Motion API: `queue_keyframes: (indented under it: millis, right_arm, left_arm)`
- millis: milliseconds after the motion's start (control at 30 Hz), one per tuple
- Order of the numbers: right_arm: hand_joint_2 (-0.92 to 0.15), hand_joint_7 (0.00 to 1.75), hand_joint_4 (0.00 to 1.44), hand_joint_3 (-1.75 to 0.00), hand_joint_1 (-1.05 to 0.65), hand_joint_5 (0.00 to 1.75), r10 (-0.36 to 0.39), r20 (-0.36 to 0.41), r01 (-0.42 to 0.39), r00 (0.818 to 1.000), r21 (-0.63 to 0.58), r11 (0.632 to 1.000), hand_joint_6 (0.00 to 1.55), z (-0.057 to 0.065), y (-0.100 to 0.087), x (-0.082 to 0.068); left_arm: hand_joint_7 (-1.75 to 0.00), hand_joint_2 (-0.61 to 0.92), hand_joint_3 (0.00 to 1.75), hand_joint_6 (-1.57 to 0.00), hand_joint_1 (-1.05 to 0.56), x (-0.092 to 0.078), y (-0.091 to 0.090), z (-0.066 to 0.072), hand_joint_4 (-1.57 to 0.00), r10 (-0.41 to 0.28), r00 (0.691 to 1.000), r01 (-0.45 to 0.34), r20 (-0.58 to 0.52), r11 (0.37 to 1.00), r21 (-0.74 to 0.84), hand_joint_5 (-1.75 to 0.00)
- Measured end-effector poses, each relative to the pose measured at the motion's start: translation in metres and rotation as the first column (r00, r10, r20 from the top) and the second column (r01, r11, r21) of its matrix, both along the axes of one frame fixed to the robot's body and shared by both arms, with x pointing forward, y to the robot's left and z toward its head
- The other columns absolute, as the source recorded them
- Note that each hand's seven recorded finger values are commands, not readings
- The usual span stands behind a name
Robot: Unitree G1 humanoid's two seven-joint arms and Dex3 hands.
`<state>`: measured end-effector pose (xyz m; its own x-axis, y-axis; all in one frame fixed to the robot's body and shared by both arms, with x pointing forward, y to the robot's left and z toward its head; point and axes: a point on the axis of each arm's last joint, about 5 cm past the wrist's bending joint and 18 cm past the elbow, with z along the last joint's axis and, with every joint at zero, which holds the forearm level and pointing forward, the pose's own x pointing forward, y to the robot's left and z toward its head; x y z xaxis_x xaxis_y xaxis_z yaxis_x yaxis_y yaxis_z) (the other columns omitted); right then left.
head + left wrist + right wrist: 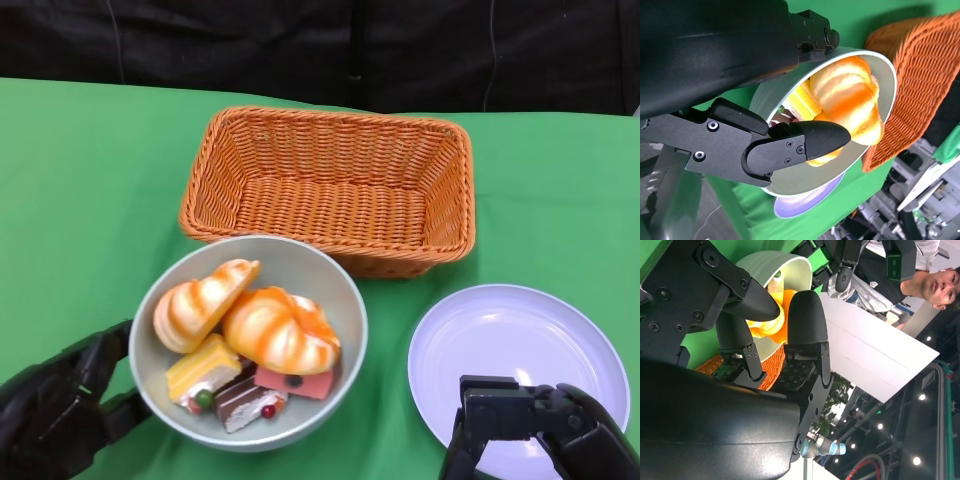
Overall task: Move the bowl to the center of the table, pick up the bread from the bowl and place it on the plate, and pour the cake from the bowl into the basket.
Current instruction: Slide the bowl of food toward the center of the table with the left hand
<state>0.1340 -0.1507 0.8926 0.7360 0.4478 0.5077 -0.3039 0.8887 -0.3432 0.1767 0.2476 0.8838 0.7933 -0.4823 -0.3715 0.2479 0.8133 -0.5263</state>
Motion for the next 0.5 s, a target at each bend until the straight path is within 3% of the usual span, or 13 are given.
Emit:
queue_keyframes:
  millis: [300, 367, 500]
  right_arm:
    - [-0.09, 1.24, 0.84, -1.62, -0.17, 1.47, 0.004, 0.014, -0.004, 1.000, 0.002, 1.000, 0.85, 0.003, 0.001, 0.000]
    - [-0.28, 1.11, 0.59, -1.36, -0.21, 1.45, 0.000, 0.039, 0.001, 0.999, -0.016, 1.000, 0.57, 0.004, 0.001, 0.000]
    - [-0.38, 1.05, 0.29, -1.15, -0.24, 1.39, 0.003, 0.124, 0.004, 0.992, -0.058, 0.998, 0.30, 0.008, 0.002, 0.000]
  left_arm:
    - [0.00, 0.92, 0.64, 0.00, -0.79, 0.003, -0.011, 0.001, 0.00, -0.048, 0.999, 0.048, -0.010, 0.999, 0.007, 0.00]
    - [0.00, 0.92, 0.64, 0.00, -0.79, 0.004, -0.013, 0.002, 0.00, -0.056, 0.998, 0.056, -0.013, 0.998, 0.009, 0.00]
    - [0.00, 0.92, 0.65, 0.00, -0.79, 0.005, -0.017, 0.002, 0.00, -0.075, 0.997, 0.075, -0.010, 0.997, 0.009, 0.00]
